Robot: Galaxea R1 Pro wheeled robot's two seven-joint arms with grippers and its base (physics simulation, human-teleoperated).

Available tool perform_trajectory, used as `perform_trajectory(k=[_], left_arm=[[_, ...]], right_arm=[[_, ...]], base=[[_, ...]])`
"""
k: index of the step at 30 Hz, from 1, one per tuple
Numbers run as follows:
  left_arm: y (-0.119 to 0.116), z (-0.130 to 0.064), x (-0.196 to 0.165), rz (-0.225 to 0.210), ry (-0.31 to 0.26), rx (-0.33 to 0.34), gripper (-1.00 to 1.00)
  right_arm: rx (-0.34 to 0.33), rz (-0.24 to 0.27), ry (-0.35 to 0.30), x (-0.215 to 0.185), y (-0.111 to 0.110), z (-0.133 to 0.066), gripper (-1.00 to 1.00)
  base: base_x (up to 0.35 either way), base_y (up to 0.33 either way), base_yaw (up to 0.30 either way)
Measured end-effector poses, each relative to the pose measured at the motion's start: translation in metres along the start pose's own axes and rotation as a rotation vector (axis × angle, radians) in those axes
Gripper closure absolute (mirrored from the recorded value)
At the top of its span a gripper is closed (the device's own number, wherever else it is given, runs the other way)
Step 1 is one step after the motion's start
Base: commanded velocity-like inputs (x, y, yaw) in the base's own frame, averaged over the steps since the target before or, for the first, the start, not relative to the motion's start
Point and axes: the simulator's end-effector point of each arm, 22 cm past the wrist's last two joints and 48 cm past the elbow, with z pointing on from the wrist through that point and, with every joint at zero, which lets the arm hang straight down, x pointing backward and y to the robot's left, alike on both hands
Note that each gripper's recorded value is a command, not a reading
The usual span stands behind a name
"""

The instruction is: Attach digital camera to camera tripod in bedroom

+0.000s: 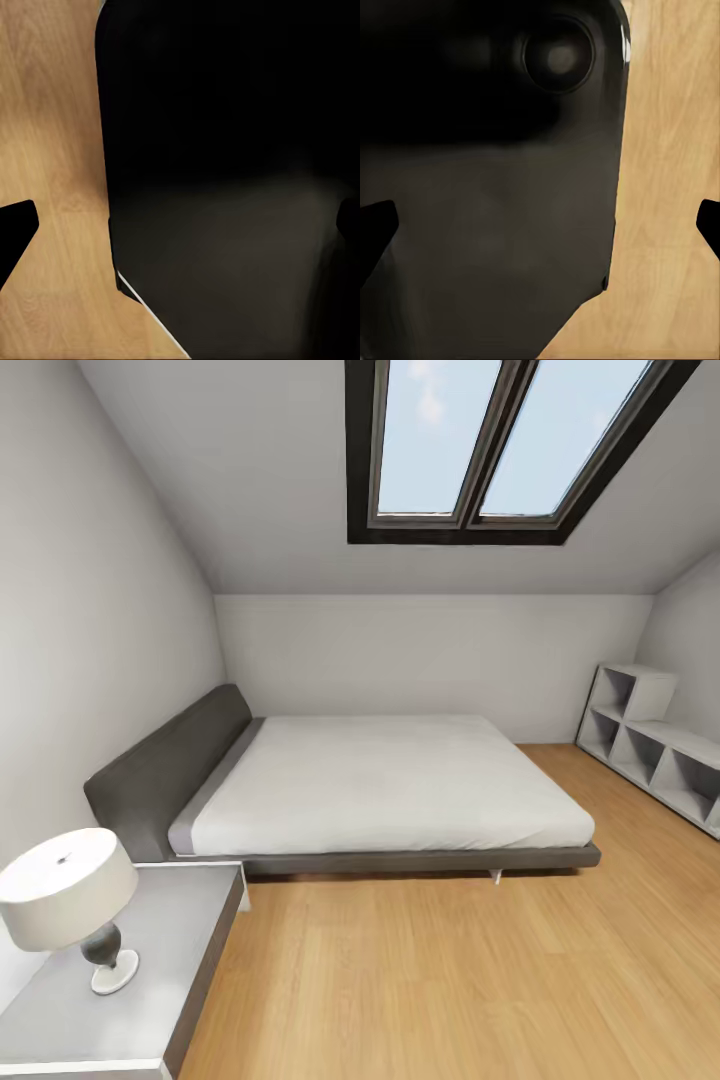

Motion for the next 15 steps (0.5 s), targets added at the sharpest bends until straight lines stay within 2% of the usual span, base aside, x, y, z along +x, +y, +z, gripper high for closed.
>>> perform_trajectory(k=[4, 15], left_arm=[[-0.004, 0.000, -0.006, -0.023, -0.024, 0.007, -1.00], [-0.004, 0.000, -0.015, -0.011, -0.046, 0.007, -1.00]], right_arm=[[0.010, -0.020, 0.001, 0.001, -0.007, 0.000, -1.00], [0.010, -0.023, -0.001, 0.001, -0.007, 0.000, -1.00]], base=[[0.000, 0.000, 0.000], [0.000, 0.000, 0.000]])
